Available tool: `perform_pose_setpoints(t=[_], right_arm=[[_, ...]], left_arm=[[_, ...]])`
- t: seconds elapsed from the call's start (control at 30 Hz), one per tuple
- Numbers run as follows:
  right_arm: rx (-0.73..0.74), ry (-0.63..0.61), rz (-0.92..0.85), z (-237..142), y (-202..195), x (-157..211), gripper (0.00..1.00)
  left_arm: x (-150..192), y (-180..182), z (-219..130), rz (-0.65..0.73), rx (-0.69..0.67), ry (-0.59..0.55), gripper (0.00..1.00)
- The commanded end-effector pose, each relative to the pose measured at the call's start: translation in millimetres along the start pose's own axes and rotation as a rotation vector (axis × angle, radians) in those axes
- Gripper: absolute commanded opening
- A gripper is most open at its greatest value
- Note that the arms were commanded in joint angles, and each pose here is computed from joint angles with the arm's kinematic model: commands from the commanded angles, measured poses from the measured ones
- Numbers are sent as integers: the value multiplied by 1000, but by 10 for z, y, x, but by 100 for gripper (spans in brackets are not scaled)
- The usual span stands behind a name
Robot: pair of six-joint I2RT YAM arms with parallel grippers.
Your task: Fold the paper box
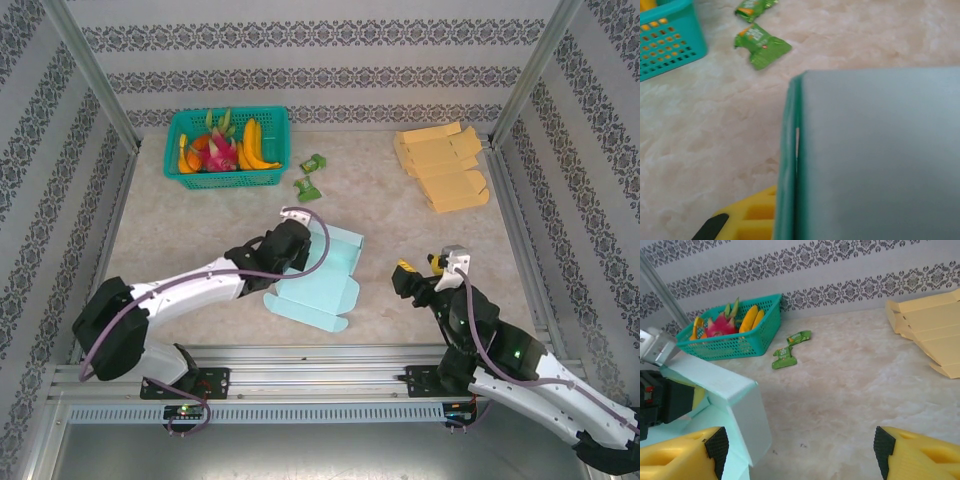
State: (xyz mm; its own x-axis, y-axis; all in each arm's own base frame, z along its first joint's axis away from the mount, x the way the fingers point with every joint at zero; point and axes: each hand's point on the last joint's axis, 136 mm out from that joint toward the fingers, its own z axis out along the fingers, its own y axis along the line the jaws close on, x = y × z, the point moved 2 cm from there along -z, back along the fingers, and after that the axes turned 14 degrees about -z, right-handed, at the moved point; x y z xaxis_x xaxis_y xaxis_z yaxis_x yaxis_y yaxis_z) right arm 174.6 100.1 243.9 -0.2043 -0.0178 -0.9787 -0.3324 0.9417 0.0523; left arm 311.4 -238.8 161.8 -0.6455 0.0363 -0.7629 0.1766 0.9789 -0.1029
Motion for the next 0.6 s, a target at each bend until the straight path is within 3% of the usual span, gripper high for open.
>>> perform_pose_setpoints(t=[0.0,0.17,0.23,0.37,0.57], right_arm=[[29,3,-27,47,-42,110,78],[33,-7,-31,12,-73,78,78],[41,-10,-24,-4,-99,90,79],[51,-29,-7,-65,-158,81,79],[82,-96,50,-213,-310,39,79]], left_arm=[[82,6,6,213,-8,129,0],[32,-46,2,422,10,163,0],[104,-170,29,503,95,187,0],[276,-325,16,811,202,316,0],[276,-202,-252,1261,257,508,0]])
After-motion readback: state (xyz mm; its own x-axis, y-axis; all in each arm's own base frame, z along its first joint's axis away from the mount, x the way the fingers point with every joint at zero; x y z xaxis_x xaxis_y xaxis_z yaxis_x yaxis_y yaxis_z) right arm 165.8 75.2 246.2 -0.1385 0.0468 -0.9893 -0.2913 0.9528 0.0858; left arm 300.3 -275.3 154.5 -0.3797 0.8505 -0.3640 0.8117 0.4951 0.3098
